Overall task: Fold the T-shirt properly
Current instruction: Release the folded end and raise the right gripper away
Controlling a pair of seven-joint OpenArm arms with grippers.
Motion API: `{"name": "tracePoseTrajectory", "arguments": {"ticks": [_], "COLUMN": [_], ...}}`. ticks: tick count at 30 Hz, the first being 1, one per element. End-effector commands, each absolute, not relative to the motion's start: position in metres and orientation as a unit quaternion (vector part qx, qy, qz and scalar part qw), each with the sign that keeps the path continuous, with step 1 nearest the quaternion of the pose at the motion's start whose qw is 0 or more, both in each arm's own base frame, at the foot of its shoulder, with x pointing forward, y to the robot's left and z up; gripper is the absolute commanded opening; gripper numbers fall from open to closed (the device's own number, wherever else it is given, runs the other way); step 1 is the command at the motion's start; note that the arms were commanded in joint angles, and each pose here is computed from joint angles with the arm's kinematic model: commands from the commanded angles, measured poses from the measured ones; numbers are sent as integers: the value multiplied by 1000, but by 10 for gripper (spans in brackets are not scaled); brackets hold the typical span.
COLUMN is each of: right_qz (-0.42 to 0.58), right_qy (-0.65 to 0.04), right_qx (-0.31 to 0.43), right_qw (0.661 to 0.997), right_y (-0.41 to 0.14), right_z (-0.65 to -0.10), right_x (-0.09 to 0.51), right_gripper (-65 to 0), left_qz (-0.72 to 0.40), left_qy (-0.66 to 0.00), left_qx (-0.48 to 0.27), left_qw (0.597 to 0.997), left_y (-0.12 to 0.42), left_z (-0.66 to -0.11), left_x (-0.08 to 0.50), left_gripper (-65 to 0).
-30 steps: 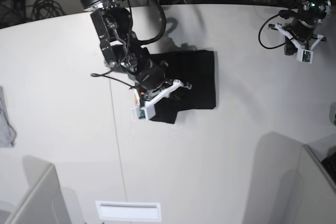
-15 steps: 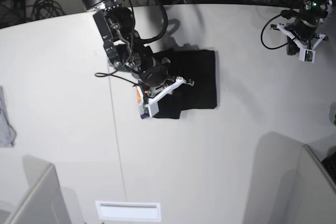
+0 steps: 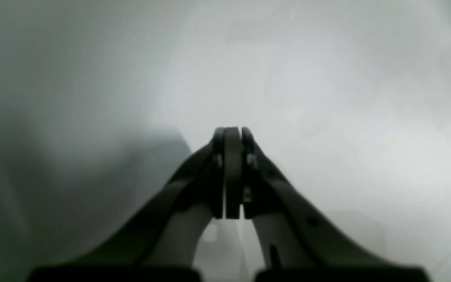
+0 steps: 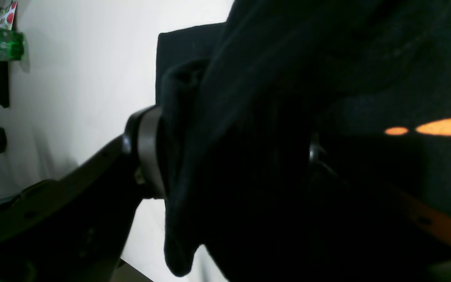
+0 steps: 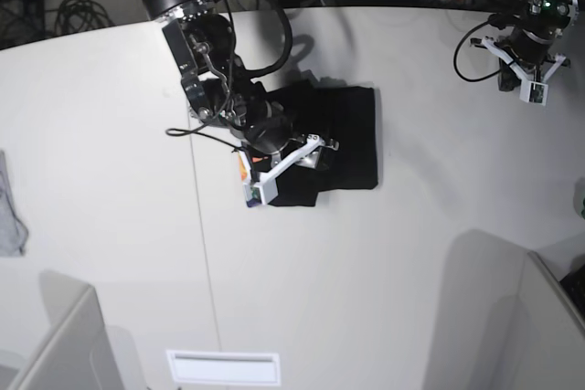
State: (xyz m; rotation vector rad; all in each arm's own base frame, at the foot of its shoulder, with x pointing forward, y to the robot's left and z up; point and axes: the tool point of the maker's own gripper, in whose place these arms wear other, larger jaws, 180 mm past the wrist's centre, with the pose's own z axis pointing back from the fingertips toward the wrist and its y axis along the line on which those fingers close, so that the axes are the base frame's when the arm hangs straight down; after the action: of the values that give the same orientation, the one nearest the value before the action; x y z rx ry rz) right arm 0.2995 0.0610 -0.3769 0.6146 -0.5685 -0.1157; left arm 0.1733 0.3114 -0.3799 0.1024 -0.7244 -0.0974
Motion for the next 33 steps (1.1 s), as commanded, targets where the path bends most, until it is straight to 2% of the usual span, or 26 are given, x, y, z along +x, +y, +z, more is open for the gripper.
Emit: {"name": "tracePoseTrajectory", "arguments": {"ticks": [1,8,26,30,33], "right_qz": [-50,-43,47,92,105], "right_qy": [-302,-315,-308,-311,-320], "right_qx": [312,324,333,340,334], "right_qw": [899,891,890,883,880], "right_y": [67,72,132,149,146], "right_z": [-357,-343,-323,-316,-313], "right_x": [310,311,292,281,283], "right_gripper": [-290,-291,-315,-315,-317], "left_qz": [-55,-55,-55,-55,-56], "left_qy": [-366,-365,-365,-365,-366], "left_qx": [54,55,56,56,56], "left_qw": [927,928,928,928,927], "left_y": [315,315,316,316,316], "left_z": [-371,-371,-371,-371,-371], "left_x": [176,175,175,175,175], "left_gripper": [-650,-650,-650,-650,-650]}}
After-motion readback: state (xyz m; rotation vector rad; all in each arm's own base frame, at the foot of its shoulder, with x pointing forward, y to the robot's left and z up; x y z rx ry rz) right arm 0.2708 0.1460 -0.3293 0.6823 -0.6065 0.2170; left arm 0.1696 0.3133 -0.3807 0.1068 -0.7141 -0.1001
